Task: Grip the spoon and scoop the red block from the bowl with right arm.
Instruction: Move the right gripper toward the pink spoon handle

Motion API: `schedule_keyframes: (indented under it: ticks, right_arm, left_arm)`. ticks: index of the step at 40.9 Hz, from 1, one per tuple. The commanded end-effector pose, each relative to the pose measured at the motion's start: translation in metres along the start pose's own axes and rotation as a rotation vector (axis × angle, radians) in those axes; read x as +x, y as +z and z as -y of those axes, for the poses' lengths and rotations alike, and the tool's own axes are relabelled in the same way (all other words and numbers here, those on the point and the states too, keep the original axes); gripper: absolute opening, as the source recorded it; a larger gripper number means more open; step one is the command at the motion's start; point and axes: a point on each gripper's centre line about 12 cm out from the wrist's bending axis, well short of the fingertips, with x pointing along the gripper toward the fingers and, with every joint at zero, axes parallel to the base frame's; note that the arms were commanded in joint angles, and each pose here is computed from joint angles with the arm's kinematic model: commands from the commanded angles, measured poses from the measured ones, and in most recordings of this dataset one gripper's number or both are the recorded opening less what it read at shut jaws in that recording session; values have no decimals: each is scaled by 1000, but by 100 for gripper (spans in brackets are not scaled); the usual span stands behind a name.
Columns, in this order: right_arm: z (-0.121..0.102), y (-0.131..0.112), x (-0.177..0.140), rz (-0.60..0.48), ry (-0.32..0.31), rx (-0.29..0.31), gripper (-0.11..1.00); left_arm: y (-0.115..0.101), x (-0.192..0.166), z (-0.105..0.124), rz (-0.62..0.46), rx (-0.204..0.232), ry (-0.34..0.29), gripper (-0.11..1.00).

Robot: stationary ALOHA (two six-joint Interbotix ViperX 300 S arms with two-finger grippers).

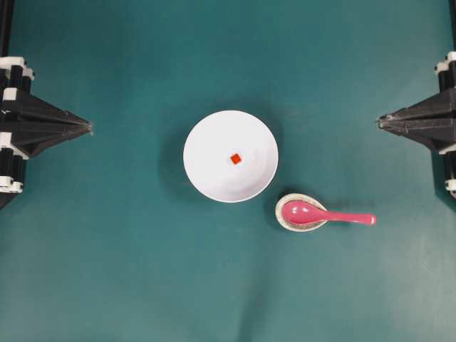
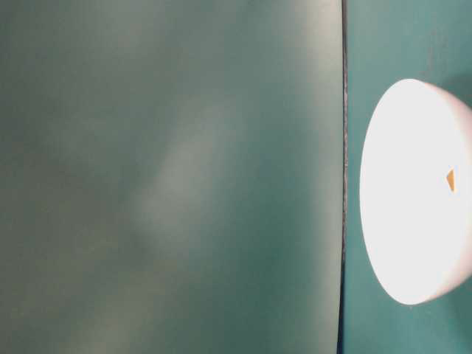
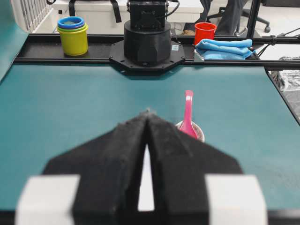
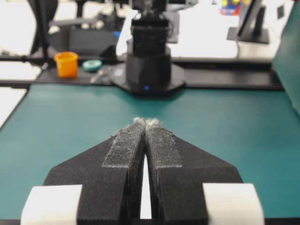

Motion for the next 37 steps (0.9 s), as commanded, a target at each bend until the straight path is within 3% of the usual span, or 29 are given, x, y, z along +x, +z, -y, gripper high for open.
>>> schedule_keyframes:
  ticks: [1, 2, 15, 24, 27, 33, 37]
  right_arm:
    - [-2, 9, 2, 23, 8, 11, 0]
    - [-2, 10, 4, 11, 8, 21, 0]
    - [-3, 12, 5, -4, 14, 119, 0]
    - [-6, 11, 5, -13, 31, 140, 1]
    - [-7, 10, 5, -24, 31, 143, 10]
    - [-7, 7, 5, -51, 29, 146, 49]
    - [-7, 2, 6, -71, 29, 146, 50]
  left_arm:
    - [6, 4, 0, -11, 35, -4, 0]
    - [3, 5, 1, -44, 18, -5, 0]
    - [4, 5, 0, -74, 15, -4, 0]
    - [4, 5, 0, -80, 16, -4, 0]
    - [4, 4, 0, -83, 15, -3, 0]
    - [4, 3, 0, -83, 17, -3, 0]
    - [4, 3, 0, -86, 17, -4, 0]
